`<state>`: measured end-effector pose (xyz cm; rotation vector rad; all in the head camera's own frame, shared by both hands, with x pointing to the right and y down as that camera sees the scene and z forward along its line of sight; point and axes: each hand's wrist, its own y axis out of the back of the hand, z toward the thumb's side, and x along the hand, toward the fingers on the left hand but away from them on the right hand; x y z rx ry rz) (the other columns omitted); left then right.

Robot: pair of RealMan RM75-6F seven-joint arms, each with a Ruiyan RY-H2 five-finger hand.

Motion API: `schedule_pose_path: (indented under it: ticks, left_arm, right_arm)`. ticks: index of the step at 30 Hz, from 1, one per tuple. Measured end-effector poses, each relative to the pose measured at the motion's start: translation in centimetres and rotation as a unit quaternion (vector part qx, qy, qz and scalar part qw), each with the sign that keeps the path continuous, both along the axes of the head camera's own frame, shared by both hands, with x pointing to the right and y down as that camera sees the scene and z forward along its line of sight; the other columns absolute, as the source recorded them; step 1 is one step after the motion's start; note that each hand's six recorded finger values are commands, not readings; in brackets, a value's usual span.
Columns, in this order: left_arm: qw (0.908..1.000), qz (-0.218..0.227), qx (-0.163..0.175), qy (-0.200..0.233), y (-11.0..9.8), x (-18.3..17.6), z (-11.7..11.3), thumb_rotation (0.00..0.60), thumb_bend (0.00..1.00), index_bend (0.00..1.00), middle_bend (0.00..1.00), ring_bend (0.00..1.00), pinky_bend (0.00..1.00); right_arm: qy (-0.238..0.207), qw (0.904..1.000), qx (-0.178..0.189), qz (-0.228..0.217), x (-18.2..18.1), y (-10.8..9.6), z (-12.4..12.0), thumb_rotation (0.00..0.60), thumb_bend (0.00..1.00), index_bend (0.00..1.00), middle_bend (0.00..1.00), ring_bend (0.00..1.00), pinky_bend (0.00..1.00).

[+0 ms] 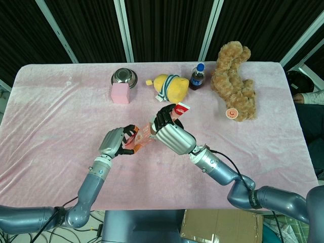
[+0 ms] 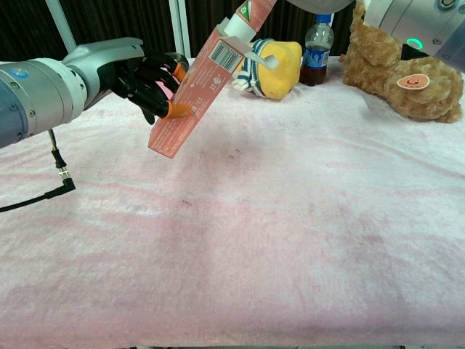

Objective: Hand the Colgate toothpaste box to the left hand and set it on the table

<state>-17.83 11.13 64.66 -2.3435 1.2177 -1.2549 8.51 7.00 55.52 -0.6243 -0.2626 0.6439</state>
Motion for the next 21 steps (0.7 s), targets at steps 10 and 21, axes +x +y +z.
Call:
schedule_pose_path:
  ticks: [10,21]
  left_arm:
    - [1.0000,0.000,-0.001,0.004,0.02,0.03,-0.09,0.600,0.41,0.46,0.45,0.37,0.50]
    - [1.0000,0.002,0.000,0.002,-0.13,-0.11,-0.24,0.600,0.41,0.46,0.45,0.37,0.50]
  right_arm:
    - [0.002,1.0000,0.001,0.000,0.08,-0.04,-0.07,0.600,0.33,0.62,0.49,0.43,0.45]
    - [0.010,0.9999,0.005,-0.005,0.04,0.08,0.01,0.600,0.33,0.62,0.49,0.43,0.45]
